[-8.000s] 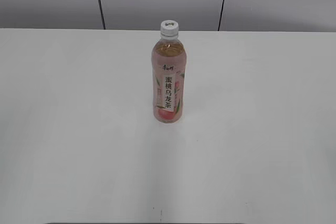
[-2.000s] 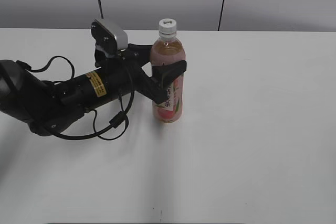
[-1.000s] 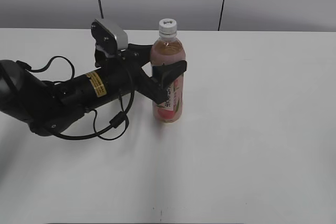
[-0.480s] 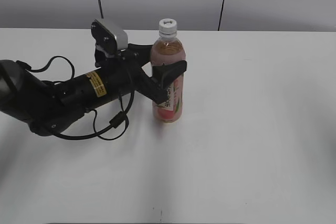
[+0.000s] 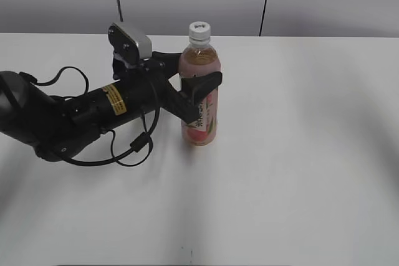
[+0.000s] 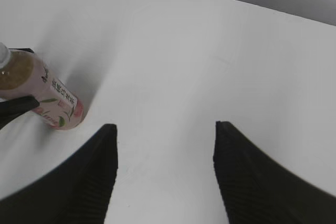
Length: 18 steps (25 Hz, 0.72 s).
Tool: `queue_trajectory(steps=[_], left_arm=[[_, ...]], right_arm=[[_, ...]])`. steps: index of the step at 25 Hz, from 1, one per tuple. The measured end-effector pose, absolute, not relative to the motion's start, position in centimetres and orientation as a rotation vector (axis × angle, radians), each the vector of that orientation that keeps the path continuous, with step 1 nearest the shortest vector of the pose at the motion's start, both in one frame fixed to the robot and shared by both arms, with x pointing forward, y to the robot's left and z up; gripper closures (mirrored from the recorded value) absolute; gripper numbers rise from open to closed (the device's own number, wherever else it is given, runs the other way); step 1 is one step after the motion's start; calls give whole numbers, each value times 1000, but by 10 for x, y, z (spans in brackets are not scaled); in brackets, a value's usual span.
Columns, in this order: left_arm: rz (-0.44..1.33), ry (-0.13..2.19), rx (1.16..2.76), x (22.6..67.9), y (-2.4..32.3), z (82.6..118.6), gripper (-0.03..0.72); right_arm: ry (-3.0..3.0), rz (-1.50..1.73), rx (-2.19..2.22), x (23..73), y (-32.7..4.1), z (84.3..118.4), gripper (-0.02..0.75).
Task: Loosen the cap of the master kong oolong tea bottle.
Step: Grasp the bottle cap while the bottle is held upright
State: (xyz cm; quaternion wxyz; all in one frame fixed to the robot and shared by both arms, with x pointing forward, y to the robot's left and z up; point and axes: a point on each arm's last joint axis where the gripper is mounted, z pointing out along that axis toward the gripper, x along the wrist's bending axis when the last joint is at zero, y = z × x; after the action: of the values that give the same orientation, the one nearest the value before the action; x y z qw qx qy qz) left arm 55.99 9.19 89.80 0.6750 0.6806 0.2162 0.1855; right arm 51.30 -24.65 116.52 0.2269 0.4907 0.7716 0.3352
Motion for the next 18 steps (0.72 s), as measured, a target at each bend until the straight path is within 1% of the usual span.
queue_trajectory(steps=[7, 12, 14, 18], left_arm=[[414, 480, 1534, 559, 92, 898, 217], [389, 423, 1556, 555, 89, 897, 217], [373, 388, 1565, 553, 88, 897, 217], [358, 359, 1573, 551, 87, 897, 217]], right_arm=[[2248, 907, 1274, 567, -235, 1194, 297], [2345, 930, 1218, 595, -220, 1202, 297], [2366, 947, 1170, 602, -207, 1203, 297], [2455, 980, 1017, 604, -166, 1199, 297]])
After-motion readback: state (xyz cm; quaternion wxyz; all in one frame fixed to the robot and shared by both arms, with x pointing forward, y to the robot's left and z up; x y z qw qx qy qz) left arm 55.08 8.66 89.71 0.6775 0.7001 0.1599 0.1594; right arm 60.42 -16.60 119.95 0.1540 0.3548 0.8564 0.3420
